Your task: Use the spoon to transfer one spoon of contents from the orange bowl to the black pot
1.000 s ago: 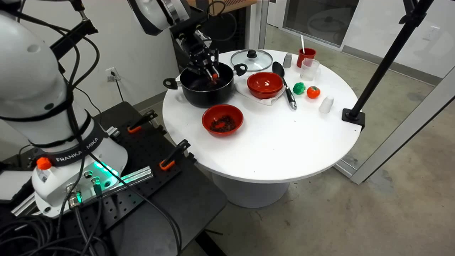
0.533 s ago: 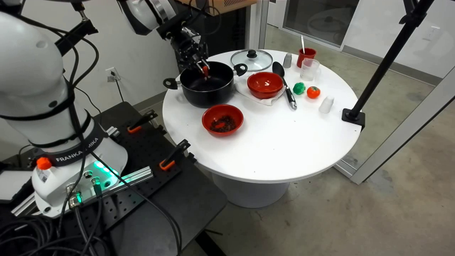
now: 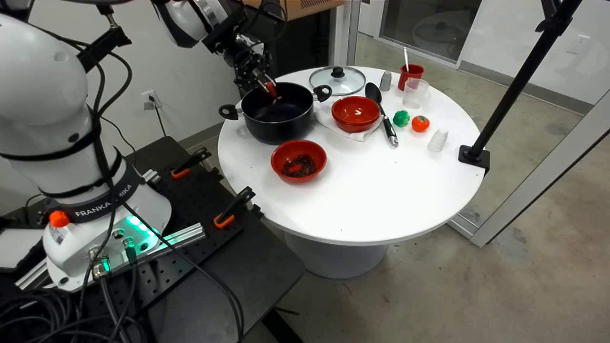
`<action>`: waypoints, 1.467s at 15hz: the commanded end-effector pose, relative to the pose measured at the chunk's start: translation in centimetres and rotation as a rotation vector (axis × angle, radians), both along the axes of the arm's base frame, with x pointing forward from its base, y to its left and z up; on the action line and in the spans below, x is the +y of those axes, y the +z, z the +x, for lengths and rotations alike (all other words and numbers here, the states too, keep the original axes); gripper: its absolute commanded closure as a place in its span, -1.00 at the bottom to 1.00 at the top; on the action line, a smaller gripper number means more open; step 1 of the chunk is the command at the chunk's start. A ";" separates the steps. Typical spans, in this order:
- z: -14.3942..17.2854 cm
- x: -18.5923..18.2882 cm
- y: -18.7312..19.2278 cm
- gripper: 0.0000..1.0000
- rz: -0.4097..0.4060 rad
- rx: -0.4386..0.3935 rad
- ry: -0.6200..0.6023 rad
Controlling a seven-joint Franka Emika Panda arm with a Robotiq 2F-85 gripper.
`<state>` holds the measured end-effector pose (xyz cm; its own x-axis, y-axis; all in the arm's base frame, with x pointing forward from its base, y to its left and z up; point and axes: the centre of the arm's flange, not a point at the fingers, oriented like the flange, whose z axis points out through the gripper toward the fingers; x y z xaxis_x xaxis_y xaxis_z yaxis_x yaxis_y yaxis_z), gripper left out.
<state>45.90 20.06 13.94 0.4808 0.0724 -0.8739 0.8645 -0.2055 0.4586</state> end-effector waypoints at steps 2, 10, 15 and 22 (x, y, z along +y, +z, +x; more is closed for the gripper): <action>1.1 -4.4 2.5 0.90 0.104 -0.017 -0.106; 4.8 -19.8 6.6 0.90 0.468 -0.029 -0.284; 5.7 -30.0 6.7 0.90 0.615 -0.091 -0.407; 5.7 -37.6 2.4 0.90 0.699 -0.181 -0.546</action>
